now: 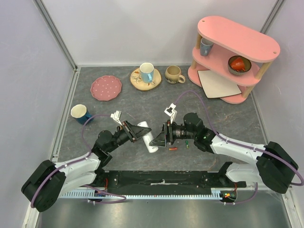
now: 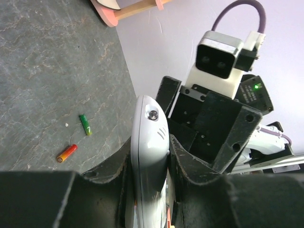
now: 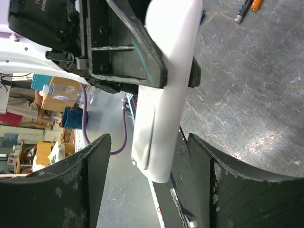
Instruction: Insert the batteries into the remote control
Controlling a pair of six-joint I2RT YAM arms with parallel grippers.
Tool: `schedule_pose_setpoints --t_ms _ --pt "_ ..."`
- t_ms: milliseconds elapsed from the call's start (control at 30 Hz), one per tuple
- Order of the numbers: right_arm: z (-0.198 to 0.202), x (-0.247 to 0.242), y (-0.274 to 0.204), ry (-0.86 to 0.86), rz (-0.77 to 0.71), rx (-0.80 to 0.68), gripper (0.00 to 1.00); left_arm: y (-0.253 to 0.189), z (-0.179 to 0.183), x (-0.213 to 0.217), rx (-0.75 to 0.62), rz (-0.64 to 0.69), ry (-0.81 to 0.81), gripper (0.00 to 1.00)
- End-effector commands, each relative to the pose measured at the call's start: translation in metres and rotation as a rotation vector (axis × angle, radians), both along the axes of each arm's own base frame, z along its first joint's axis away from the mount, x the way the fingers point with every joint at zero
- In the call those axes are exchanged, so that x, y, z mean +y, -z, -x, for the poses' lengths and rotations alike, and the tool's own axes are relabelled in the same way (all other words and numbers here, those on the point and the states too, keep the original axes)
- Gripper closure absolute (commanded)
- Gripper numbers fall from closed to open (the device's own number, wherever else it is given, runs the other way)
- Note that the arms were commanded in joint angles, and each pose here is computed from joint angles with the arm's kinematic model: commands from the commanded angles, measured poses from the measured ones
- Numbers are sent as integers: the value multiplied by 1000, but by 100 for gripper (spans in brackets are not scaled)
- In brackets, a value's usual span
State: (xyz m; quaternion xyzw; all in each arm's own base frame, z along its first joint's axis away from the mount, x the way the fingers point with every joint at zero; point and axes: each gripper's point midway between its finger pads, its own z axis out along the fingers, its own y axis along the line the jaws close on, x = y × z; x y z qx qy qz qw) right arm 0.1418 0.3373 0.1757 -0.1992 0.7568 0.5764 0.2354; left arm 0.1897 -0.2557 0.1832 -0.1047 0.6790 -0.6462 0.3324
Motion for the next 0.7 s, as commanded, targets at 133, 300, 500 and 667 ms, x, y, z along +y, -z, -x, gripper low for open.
schedule_pose_setpoints --t_ms 133,300,500,667 --pt "7 6 -1 -60 -25 -2 34 -46 -2 -4 -94 108 21 98" --pt "5 7 1 -49 -25 7 41 -46 1 -6 -91 121 40 98" --pt "3 8 6 -34 -34 33 58 -49 5 -7 -102 130 54 98" --pt "2 8 8 -27 -32 39 73 -50 6 -7 -105 133 55 98"
